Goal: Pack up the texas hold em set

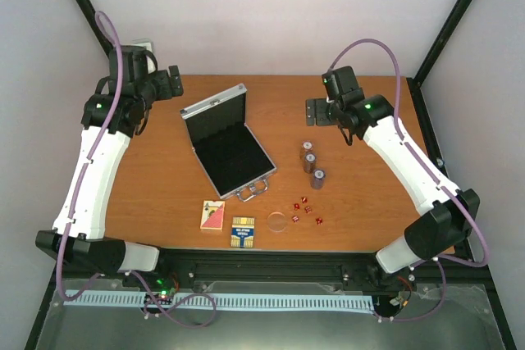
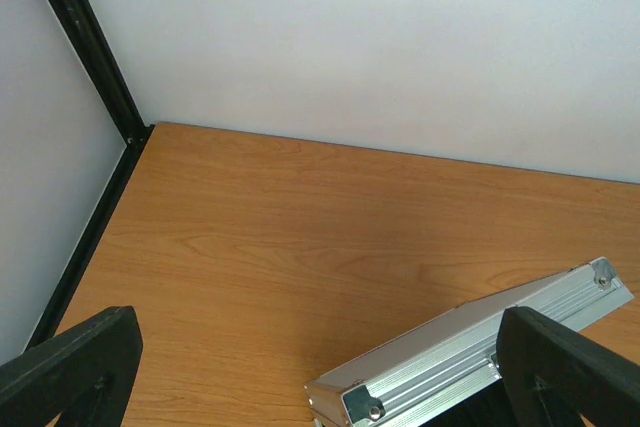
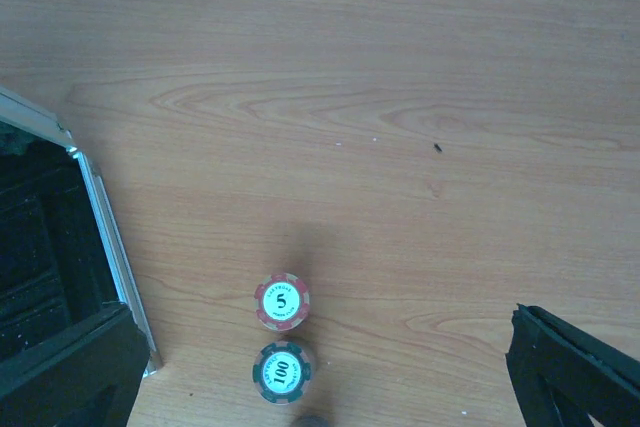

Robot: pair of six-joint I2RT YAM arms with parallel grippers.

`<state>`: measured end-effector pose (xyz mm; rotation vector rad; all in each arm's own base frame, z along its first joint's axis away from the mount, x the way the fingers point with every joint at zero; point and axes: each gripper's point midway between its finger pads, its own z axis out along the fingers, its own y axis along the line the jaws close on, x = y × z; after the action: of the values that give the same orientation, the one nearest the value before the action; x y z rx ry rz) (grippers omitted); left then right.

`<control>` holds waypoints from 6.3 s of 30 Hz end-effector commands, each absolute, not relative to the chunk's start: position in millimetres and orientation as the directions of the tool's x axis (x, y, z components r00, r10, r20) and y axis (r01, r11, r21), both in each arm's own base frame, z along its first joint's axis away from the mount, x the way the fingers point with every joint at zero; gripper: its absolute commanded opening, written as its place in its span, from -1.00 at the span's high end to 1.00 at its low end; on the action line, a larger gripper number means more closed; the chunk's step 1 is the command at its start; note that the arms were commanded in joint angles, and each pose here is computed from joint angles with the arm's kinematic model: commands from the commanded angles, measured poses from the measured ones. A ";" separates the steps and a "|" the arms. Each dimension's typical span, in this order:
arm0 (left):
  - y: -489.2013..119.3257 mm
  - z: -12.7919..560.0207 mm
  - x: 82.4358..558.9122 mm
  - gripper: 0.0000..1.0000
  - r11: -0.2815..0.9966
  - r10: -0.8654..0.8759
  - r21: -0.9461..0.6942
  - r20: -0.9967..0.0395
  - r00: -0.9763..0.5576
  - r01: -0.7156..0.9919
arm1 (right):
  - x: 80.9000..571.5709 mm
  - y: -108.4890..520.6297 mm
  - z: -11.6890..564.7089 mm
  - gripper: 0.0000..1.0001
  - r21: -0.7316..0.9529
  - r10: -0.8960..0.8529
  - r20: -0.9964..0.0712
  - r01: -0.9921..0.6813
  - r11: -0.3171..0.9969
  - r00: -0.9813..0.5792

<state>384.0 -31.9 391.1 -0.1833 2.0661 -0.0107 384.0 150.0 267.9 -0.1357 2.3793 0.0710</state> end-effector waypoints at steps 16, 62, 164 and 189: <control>-22.8 412.3 377.2 -0.99 0.984 -0.140 -0.085 -0.907 -0.396 -0.155 | 369.2 151.1 288.0 -1.00 -0.012 -0.150 -0.741 -0.210 0.978 -0.654; -35.7 340.3 361.0 -0.99 0.991 -0.129 -0.084 -0.799 -0.587 -0.102 | 403.2 182.2 50.6 -0.29 -0.071 -0.292 -0.157 -0.284 0.956 -0.943; -42.6 303.1 348.7 -0.99 0.990 -0.139 -0.110 -0.739 -0.660 -0.086 | 457.6 383.2 77.9 -0.41 0.108 -0.296 -0.716 -0.519 0.848 -0.632; -40.2 307.0 347.5 -0.99 0.990 -0.138 -0.104 -0.749 -0.647 -0.092 | 353.0 385.7 111.8 -1.00 0.468 -0.410 -0.462 -0.609 0.641 -0.787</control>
<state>354.3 -42.5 298.0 -0.1470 2.3028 -0.0648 390.1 385.1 125.0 -0.8022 2.4238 0.6798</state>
